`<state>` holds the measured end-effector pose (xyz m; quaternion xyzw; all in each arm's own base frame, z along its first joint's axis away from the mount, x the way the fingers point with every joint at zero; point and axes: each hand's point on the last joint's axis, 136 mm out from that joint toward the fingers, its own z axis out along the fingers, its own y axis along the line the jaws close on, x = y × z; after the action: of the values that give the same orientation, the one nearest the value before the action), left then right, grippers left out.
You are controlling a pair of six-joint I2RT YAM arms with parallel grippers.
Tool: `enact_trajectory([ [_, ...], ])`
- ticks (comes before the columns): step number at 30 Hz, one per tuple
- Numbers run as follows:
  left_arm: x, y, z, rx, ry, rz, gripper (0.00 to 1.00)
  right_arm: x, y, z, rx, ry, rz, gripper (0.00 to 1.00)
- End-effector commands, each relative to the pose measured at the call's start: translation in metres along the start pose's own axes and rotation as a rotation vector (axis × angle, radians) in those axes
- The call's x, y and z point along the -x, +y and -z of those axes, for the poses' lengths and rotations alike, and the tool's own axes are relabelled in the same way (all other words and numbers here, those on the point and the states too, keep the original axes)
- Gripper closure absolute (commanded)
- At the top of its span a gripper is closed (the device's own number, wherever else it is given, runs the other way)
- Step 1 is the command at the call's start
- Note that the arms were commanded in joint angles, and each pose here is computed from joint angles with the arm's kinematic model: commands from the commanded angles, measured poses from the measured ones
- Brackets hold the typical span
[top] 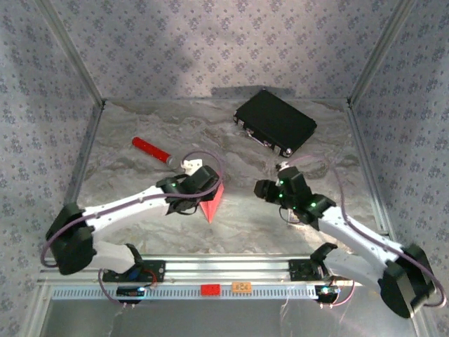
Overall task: Fold a paper plane with a square sheet of paper (pick it up from the middle)
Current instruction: Reset both arms
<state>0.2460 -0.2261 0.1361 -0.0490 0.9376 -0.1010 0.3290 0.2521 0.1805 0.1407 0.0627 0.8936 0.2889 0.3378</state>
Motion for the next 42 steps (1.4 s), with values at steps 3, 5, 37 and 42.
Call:
enact_trajectory([
  [3,0.022,0.052,0.013,0.093,-0.127,-0.012,0.45,0.050,-0.048,0.058,-0.295,-0.242,0.090,0.38],
  [5,0.027,0.068,0.015,0.110,-0.143,0.001,0.44,0.066,-0.060,0.076,-0.366,-0.325,0.125,0.35],
  [37,0.079,0.227,0.023,0.461,-0.319,0.122,0.00,0.131,-0.192,0.010,-0.567,-0.491,0.379,0.25],
  [42,0.091,0.235,0.022,0.519,-0.354,0.084,0.00,0.140,-0.188,-0.014,-0.536,-0.470,0.494,0.25],
])
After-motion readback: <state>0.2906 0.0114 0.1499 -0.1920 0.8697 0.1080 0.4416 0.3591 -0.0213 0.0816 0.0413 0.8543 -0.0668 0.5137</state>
